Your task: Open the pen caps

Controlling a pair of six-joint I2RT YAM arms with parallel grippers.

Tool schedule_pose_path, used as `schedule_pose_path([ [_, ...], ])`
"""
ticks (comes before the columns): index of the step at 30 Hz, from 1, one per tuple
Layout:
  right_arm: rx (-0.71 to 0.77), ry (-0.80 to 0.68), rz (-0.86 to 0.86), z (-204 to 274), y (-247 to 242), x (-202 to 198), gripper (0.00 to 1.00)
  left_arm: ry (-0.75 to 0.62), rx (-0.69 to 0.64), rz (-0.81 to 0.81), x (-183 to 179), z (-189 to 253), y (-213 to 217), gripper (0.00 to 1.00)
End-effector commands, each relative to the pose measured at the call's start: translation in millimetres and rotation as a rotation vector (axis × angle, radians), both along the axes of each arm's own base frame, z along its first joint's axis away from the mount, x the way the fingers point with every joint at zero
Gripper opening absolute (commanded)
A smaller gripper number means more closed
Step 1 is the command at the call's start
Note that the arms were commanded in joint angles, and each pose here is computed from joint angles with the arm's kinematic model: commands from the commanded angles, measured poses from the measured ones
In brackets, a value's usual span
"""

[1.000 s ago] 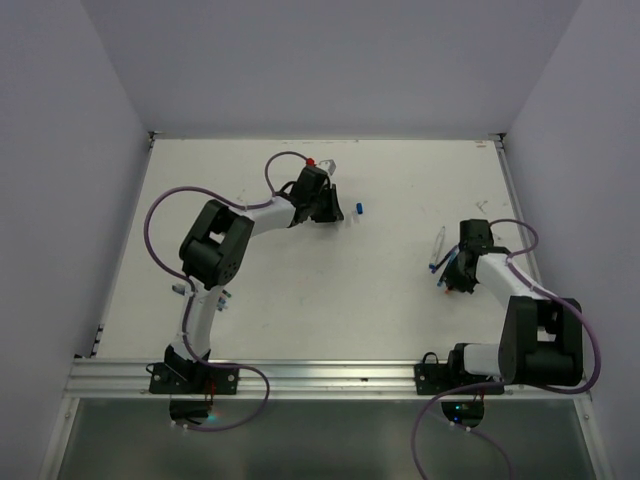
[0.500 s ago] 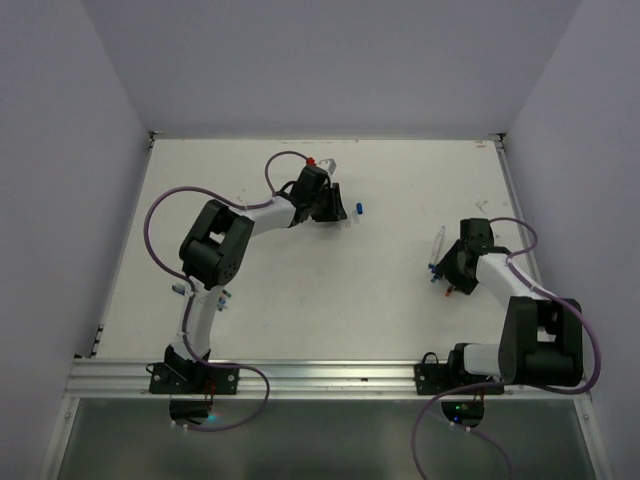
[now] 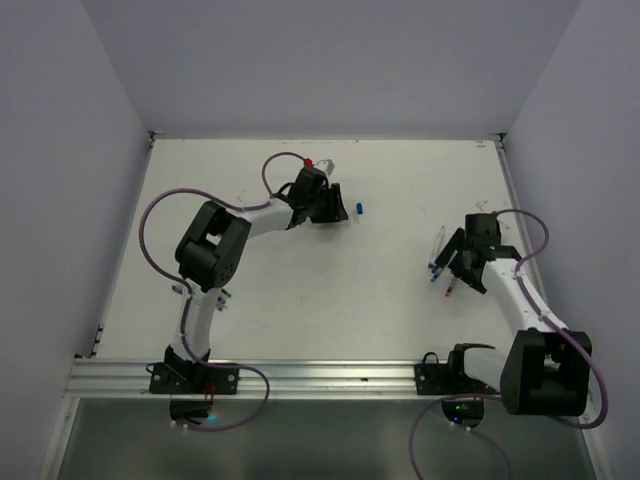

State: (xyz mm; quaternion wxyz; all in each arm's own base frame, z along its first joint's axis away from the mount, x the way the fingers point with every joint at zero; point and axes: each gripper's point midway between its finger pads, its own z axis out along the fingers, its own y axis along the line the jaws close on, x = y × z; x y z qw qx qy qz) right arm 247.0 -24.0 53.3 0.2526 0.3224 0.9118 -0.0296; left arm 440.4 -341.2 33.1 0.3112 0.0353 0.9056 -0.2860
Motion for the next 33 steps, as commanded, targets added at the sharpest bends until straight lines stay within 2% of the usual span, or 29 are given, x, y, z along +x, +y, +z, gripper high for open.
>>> schedule_pose_path([
  [1, -0.106, -0.042, 0.050, 38, 2, 8, 0.88, -0.073, -0.052, 0.015, 3, 42, 0, 0.52],
  [2, -0.125, -0.033, 0.076, 41, 7, 10, 0.94, -0.083, -0.056, 0.027, 3, 49, 2, 0.52],
  [3, -0.148, -0.028, 0.135, 45, 21, 11, 0.97, -0.087, -0.059, 0.031, 2, 52, 3, 0.53],
  [5, -0.206, -0.029, 0.162, 60, 30, 18, 0.97, -0.088, -0.057, 0.038, -2, 53, 6, 0.55],
  [9, -0.324, -0.032, 0.326, 76, 71, 26, 0.97, -0.123, -0.047, 0.076, -8, 74, 19, 0.57],
  [11, -0.384, -0.085, 0.397, 91, 91, 32, 0.96, -0.130, -0.016, 0.107, -13, 74, 32, 0.57],
  [13, -0.449, -0.139, 0.507, 102, 121, 34, 0.97, -0.168, -0.011, 0.144, -15, 94, 44, 0.58],
  [17, -0.385, -0.226, 0.632, 106, 165, 45, 0.99, -0.121, 0.114, 0.340, -26, 99, 106, 0.58],
  [19, -0.323, -0.242, 0.692, 99, 185, 49, 0.99, -0.033, 0.194, 0.432, -38, 83, 146, 0.57],
  [20, -0.311, -0.243, 0.710, 97, 191, 51, 0.99, -0.031, 0.203, 0.519, -42, 91, 167, 0.57],
  [22, -0.298, -0.254, 0.747, 97, 204, 54, 0.98, 0.035, 0.271, 0.625, -63, 76, 207, 0.52],
  [23, -0.313, -0.244, 0.780, 92, 212, 54, 0.97, 0.014, 0.266, 0.728, -68, 88, 226, 0.50],
  [26, -0.315, -0.263, 0.829, 91, 231, 52, 0.92, 0.044, 0.321, 0.875, -100, 85, 263, 0.49],
  [30, -0.268, -0.270, 0.875, 85, 247, 45, 0.86, 0.107, 0.385, 0.930, -128, 75, 291, 0.50],
  [33, -0.228, -0.282, 0.922, 78, 257, 38, 0.88, 0.149, 0.443, 0.988, -141, 61, 313, 0.50],
])
